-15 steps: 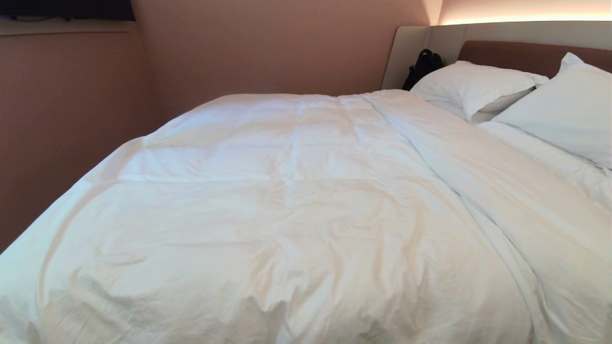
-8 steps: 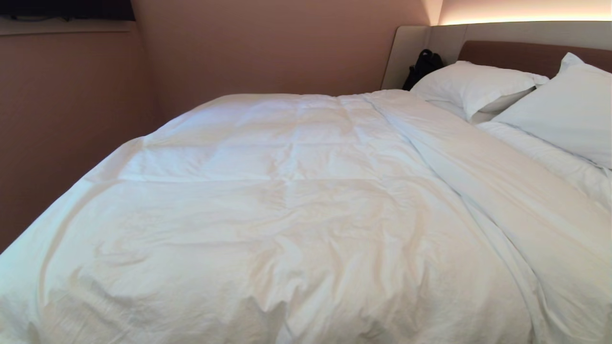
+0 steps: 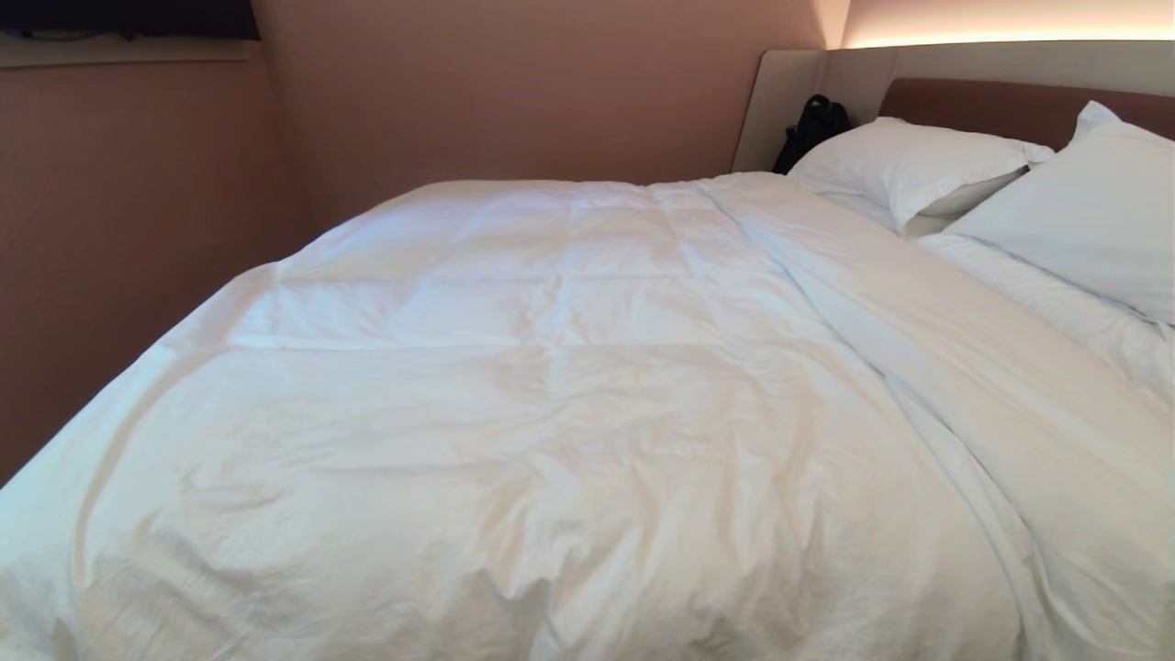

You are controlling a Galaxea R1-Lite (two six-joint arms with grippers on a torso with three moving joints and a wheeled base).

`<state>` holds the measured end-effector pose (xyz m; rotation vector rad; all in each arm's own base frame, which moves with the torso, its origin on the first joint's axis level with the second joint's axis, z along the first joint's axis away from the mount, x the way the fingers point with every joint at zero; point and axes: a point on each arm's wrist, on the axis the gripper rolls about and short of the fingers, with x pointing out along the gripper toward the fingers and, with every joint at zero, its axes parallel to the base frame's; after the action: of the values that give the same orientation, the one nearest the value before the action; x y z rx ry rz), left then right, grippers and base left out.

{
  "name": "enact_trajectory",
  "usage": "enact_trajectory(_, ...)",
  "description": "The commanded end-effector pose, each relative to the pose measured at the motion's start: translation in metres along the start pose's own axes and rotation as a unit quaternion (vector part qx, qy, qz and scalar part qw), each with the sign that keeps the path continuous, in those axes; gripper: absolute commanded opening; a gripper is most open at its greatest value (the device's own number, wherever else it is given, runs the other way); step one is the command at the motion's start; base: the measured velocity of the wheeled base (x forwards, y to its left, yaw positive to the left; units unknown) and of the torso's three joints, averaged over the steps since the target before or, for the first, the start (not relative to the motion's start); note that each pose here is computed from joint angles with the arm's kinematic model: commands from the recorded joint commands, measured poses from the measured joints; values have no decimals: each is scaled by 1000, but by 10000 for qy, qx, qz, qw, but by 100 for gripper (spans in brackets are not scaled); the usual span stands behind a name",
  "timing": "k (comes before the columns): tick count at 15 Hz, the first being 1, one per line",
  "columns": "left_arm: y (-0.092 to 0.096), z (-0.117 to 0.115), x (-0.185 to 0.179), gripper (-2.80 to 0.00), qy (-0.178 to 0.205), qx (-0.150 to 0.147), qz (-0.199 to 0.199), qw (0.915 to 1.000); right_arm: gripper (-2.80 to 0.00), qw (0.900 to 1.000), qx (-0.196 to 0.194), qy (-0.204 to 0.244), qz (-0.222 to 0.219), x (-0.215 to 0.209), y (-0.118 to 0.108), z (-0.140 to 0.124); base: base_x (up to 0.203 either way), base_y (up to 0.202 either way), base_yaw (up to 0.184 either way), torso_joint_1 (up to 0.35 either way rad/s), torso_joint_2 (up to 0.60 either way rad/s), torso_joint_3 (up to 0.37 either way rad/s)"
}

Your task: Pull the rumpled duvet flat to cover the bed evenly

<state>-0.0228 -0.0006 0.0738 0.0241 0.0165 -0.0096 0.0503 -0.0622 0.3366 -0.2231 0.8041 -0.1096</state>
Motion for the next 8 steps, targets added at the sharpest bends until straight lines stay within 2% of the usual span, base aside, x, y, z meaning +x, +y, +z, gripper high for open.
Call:
enact_trajectory(1, 0, 0, 0, -280, 1, 1, 1, 10000, -280, 8870, 3565, -1810, -2312, -9, -47, 45, 0, 0, 0, 0, 0, 0)
enact_trajectory(2, 0, 0, 0, -280, 0, 1, 1, 10000, -280, 8804, 3698, -1883, -2296, -8, -50, 49, 0, 0, 0, 0, 0, 0)
enact_trajectory(4, 0, 0, 0, -280, -3, 1, 1, 10000, -280, 8471, 4158, -2324, -2358, -16, -54, 70, 0, 0, 0, 0, 0, 0)
enact_trajectory(6, 0, 0, 0, -280, -7, 1, 1, 10000, -280, 8182, 4529, -2800, -2170, -22, -54, 92, 0, 0, 0, 0, 0, 0)
enact_trajectory(7, 0, 0, 0, -280, 1, 1, 1, 10000, -280, 8083, 4688, -2971, -1965, -22, -53, 101, 0, 0, 0, 0, 0, 0)
enact_trajectory(8, 0, 0, 0, -280, 1, 1, -7, 10000, -280, 8084, 4645, -3178, -1725, -21, -50, 109, 0, 0, 0, 0, 0, 0)
